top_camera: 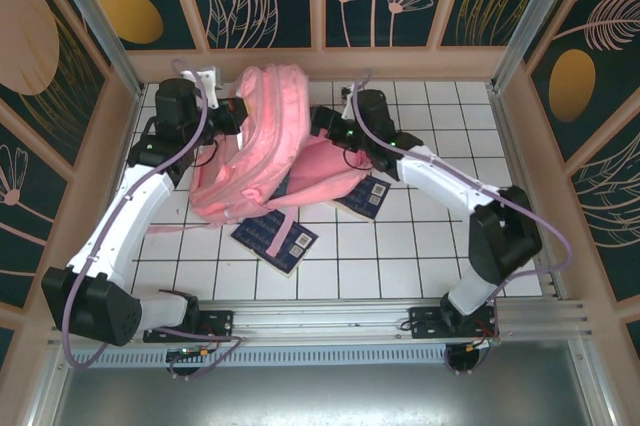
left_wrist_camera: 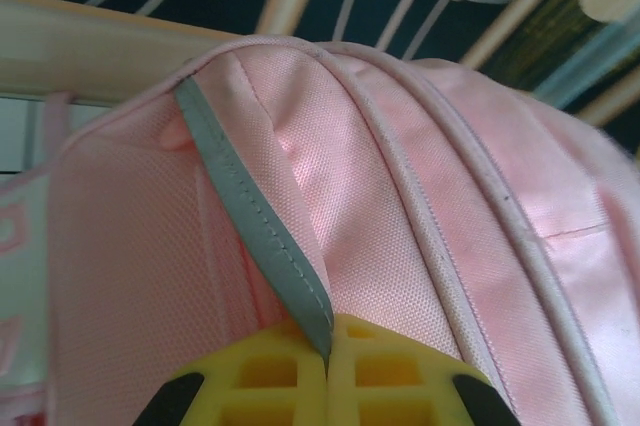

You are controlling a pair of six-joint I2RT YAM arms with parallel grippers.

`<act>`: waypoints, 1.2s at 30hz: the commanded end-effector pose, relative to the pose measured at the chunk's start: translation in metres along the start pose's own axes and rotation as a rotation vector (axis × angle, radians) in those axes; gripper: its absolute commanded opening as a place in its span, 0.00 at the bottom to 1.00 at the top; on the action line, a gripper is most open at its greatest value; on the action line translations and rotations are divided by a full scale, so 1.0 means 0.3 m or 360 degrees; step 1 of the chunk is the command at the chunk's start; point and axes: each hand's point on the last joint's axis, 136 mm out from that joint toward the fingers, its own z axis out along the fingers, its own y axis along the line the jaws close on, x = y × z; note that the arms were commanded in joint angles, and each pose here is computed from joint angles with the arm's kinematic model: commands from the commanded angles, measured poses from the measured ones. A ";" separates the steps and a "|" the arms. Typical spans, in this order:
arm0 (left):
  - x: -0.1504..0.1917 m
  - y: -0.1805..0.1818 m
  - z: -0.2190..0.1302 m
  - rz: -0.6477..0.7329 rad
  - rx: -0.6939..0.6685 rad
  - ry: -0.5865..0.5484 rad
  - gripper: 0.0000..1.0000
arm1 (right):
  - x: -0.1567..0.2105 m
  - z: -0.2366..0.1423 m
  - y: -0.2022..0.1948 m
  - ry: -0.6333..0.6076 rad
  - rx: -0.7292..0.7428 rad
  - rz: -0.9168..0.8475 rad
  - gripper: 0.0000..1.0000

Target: Pack books, pencil case, and school supplies into a backpack

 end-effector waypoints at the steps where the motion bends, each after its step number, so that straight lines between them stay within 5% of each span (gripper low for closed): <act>1: -0.172 0.140 -0.064 -0.0081 -0.0322 -0.0347 0.00 | -0.045 -0.125 -0.099 -0.0172 0.0277 -0.0111 0.89; 6: -0.170 0.216 -0.004 -0.0126 -0.0451 -0.0302 0.00 | -0.020 -0.256 -0.134 -0.0204 0.0304 -0.0170 0.86; 15: -0.136 0.188 0.270 -0.0215 -0.0184 -0.0075 0.00 | 0.268 -0.240 -0.132 0.0262 0.0148 -0.0390 0.81; 18: -0.131 0.152 0.336 -0.0262 -0.0052 0.0003 0.22 | 0.365 -0.209 -0.122 0.0403 0.0125 -0.0472 0.81; 22: -0.130 0.140 0.274 -0.0321 -0.0078 -0.0012 0.45 | 0.459 -0.163 -0.126 0.0555 0.0147 -0.0554 0.81; 27: -0.013 0.183 0.108 -0.0418 -0.0250 0.0024 0.53 | 0.553 -0.093 -0.102 0.0713 0.0065 -0.0590 0.81; 31: 0.191 0.090 -0.005 -0.0665 -0.0001 0.0170 0.52 | 0.638 -0.016 -0.109 0.0860 0.0037 -0.0601 0.81; 36: 0.490 0.100 -0.109 -0.0870 -0.0035 0.0412 0.56 | 0.713 0.064 -0.136 0.1017 0.0041 -0.0600 0.81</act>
